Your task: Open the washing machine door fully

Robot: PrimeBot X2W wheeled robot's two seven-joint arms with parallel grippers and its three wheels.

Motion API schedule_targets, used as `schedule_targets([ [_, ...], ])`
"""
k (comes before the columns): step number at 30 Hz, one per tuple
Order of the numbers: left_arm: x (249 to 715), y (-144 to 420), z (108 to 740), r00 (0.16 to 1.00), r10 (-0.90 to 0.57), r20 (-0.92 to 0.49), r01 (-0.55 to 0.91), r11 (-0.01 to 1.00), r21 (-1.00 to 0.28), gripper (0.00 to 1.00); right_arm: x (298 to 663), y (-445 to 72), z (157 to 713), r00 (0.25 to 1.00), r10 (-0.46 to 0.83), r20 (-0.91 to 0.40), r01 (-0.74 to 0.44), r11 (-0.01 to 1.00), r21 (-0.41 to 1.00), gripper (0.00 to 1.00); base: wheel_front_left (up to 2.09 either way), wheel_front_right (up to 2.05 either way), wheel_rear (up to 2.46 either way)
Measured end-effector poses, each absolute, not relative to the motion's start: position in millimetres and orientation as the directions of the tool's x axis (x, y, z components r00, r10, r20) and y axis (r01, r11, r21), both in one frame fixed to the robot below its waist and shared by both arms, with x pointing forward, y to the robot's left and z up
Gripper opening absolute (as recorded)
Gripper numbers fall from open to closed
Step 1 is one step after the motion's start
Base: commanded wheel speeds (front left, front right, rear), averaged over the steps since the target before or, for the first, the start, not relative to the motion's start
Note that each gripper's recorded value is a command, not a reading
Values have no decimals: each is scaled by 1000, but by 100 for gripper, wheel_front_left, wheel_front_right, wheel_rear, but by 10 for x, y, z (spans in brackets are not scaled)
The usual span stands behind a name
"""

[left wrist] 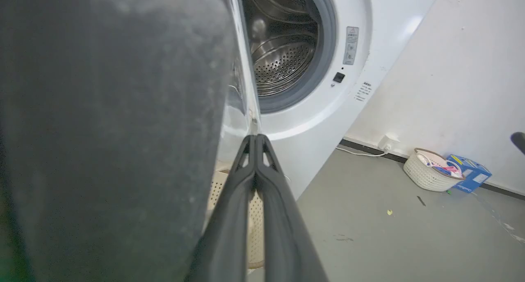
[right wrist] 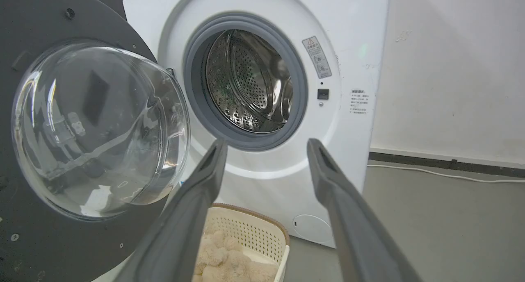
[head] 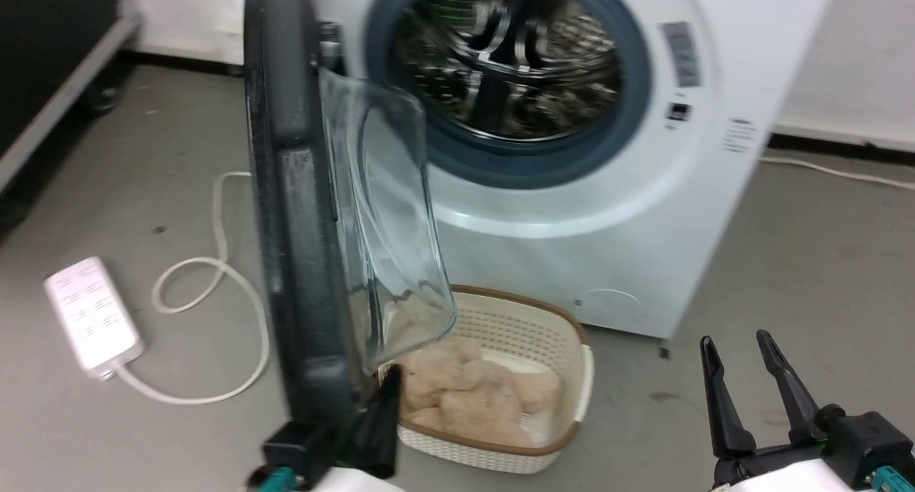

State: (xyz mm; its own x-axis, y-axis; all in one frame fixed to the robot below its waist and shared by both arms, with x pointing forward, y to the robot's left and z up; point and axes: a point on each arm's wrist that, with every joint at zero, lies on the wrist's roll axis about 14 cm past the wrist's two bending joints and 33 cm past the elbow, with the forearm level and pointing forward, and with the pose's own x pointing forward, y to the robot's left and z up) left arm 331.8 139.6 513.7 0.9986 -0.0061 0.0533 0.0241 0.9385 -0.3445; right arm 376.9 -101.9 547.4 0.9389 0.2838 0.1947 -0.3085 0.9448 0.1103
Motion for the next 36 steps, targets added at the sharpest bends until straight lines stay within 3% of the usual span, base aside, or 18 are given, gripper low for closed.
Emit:
schedule_targets([
  [10,2932,2468,5194,960,274,63,-250,933,-259,0,3838,-350,5478,866,460,195,-486,866,117,100,0,0,0],
  [17,2880,3295,5318,902,427,62,-413,897,-158,0,3959,-91,5289,839,526,140,-542,832,116,100,0,0,0],
  [30,3270,4656,5483,804,594,-16,-593,803,57,0,4433,-93,4912,844,532,64,-536,836,120,100,0,0,0],
  [36,3465,4959,5444,777,628,-34,-623,776,100,0,4533,-245,4730,861,508,22,-507,854,117,100,0,0,0],
])
